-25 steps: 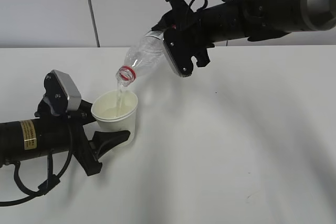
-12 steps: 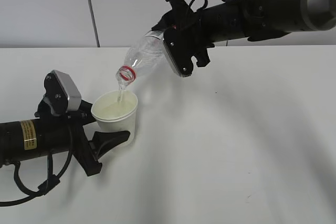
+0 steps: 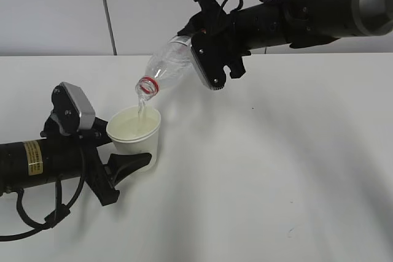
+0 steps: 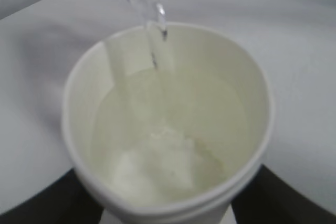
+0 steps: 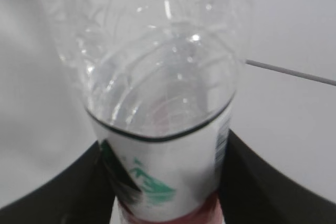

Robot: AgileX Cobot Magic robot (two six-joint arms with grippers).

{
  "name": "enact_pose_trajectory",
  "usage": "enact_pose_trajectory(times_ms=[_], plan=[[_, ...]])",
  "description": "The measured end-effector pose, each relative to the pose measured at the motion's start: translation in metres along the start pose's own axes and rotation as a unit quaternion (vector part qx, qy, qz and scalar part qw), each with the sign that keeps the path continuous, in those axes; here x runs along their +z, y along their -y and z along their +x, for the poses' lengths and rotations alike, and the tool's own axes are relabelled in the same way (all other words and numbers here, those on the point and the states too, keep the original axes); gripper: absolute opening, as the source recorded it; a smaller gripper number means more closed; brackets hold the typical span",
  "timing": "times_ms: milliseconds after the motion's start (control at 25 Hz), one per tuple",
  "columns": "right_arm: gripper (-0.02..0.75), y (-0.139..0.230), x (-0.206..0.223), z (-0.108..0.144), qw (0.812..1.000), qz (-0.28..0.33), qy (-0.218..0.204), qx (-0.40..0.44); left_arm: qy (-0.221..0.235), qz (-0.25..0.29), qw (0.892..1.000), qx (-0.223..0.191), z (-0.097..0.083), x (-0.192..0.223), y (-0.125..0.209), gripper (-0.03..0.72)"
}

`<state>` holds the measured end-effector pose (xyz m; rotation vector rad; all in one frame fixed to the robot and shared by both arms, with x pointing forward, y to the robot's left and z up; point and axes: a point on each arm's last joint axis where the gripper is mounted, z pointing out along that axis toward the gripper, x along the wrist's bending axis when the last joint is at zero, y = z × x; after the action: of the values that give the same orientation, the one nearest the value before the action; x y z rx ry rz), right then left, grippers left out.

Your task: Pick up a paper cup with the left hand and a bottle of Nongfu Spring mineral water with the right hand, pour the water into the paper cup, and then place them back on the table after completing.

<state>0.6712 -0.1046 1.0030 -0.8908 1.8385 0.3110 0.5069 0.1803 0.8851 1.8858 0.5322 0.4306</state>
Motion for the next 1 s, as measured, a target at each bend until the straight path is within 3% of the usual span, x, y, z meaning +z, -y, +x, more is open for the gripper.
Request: enact_pose_trajectory(times_ms=[480, 640, 1000], plan=[[0.396, -0.0003, 0.0, -0.0001, 0.997, -0.002, 0.0, 0.079, -0.021, -0.004, 1.0, -0.013, 0.0038, -0.0001, -0.0006, 0.428], [0.396, -0.0005, 0.0, -0.0001, 0.99, -0.003, 0.0, 0.144, -0.036, -0.007, 0.999, -0.023, 0.0065, -0.0003, -0.001, 0.428], [0.396, -0.0047, -0.0001, -0.0011, 0.933, -0.026, -0.003, 0.359, -0.038, -0.007, 0.999, -0.025, 0.007, -0.0004, -0.0011, 0.428]])
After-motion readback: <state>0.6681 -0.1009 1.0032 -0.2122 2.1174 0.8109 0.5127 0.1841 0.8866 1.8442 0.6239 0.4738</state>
